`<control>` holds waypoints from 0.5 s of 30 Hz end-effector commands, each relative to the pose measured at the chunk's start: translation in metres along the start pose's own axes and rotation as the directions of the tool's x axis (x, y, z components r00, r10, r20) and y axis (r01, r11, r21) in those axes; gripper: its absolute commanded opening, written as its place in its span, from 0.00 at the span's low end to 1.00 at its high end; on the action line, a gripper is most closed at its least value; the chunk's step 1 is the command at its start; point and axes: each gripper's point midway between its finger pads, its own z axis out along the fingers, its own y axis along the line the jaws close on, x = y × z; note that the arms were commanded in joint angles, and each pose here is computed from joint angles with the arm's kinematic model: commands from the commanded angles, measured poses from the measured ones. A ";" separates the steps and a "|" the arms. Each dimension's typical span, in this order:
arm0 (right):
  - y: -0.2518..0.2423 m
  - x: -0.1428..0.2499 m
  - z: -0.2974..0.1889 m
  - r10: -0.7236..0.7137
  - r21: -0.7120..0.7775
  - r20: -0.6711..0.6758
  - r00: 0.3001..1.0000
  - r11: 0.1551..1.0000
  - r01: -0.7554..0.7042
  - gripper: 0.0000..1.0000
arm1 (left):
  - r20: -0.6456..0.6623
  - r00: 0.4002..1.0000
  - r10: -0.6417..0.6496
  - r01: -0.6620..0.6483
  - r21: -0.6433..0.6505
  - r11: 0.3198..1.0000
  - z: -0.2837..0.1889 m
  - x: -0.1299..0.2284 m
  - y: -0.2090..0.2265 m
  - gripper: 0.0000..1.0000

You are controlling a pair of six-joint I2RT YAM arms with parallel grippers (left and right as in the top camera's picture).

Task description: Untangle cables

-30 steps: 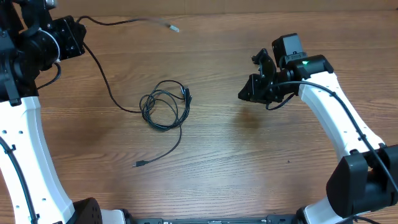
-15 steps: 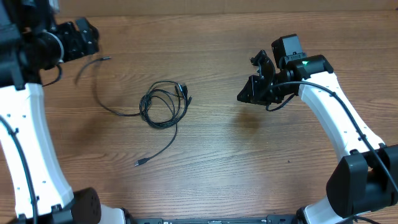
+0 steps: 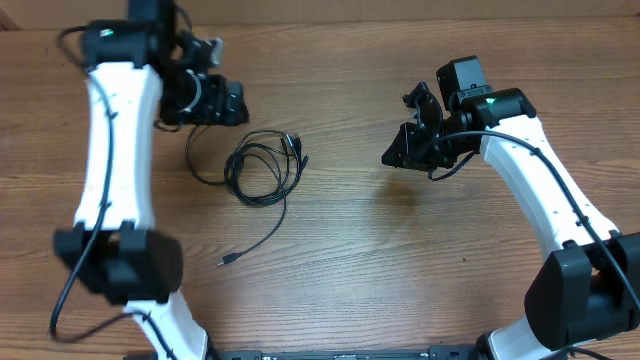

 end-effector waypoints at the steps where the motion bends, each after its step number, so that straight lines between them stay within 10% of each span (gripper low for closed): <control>1: 0.009 -0.005 -0.010 -0.027 -0.016 0.027 0.999 0.999 0.028 0.17 | -0.111 0.994 0.010 -0.017 -0.064 0.998 0.035 0.002 0.017 0.84; 15: 0.005 -0.002 -0.010 -0.020 0.008 0.018 1.000 1.000 0.020 0.17 | -0.330 0.936 -0.125 0.071 -0.172 0.983 0.123 0.018 0.062 0.68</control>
